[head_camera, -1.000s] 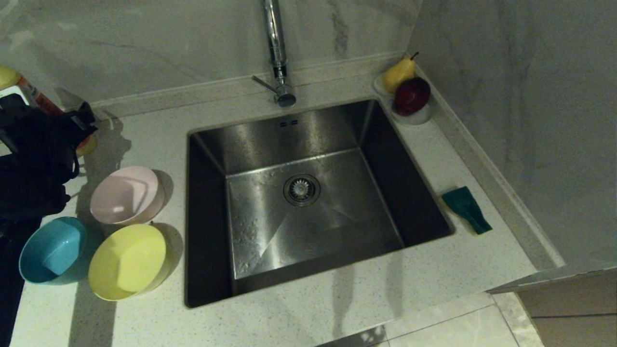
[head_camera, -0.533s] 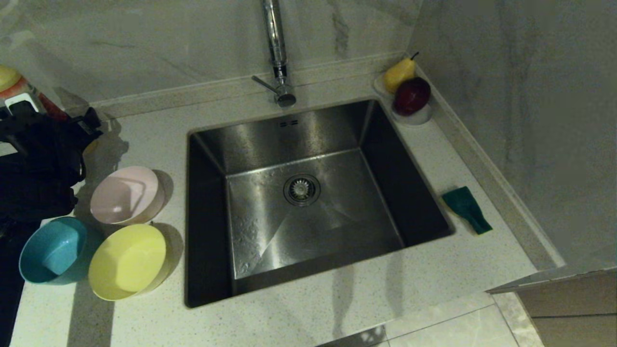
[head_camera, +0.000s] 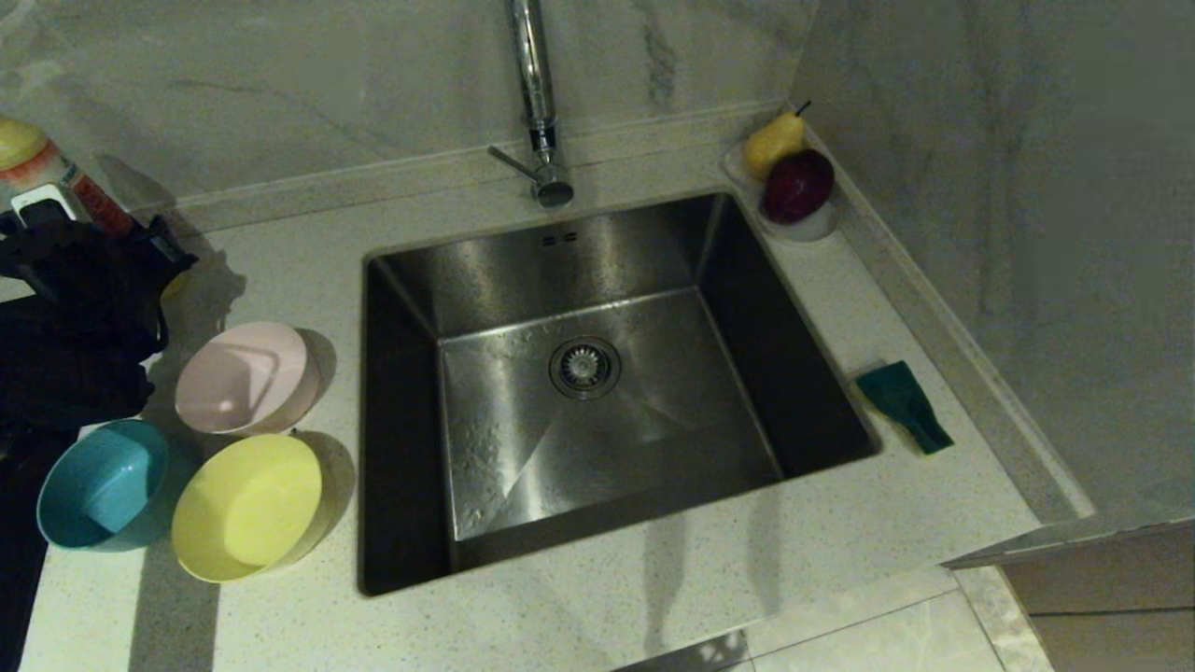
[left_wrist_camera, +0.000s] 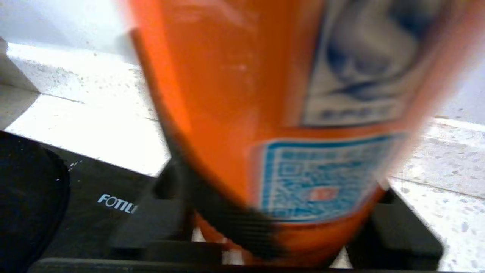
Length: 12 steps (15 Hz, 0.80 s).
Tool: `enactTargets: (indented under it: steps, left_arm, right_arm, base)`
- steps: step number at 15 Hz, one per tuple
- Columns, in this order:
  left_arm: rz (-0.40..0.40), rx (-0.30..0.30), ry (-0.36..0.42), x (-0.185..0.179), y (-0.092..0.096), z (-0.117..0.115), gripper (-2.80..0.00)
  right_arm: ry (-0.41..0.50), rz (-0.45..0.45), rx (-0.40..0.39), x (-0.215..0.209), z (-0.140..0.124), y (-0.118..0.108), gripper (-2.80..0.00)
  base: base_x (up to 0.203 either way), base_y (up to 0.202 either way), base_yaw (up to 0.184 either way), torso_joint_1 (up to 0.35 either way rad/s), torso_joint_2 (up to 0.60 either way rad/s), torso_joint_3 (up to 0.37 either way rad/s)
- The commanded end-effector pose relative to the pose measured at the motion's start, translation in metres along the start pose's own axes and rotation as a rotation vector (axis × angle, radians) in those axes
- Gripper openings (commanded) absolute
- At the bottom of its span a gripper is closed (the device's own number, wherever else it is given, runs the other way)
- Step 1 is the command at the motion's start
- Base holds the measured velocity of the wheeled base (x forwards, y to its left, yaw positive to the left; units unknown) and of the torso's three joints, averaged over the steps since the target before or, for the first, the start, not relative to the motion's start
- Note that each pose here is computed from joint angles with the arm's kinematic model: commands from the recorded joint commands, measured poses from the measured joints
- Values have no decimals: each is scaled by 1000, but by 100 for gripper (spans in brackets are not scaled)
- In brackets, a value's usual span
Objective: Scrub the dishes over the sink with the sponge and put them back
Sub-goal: Grab the dish soap
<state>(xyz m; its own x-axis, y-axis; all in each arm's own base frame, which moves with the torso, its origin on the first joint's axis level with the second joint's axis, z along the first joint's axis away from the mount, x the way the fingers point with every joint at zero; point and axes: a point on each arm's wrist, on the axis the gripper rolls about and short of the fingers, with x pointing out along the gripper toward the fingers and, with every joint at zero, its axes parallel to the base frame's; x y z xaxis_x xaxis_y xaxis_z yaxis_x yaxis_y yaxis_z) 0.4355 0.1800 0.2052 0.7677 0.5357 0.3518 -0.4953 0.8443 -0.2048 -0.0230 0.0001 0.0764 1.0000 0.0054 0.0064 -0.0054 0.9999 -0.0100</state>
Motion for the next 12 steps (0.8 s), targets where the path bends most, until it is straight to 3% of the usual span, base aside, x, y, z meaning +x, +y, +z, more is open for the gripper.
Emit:
enactTargets:
  steps: [1,5,12]
  left_arm:
    - [2,-3,-1,0,0,-2,-280]
    - [5,-18,-33,-2,-2,19,-280]
    - [5,-58,-102,-55,-10,145,-280]
  right_arm:
    - [0,1,-1,0,0,0,-280]
    - [0,1,-1,0,0,0,-280]
    - [0,1,-1,0,0,0,-280]
  base:
    - [0,0,0,0,0,0]
    - [0,0,0,0,0,0]
    - [0,0,0,0,0,0]
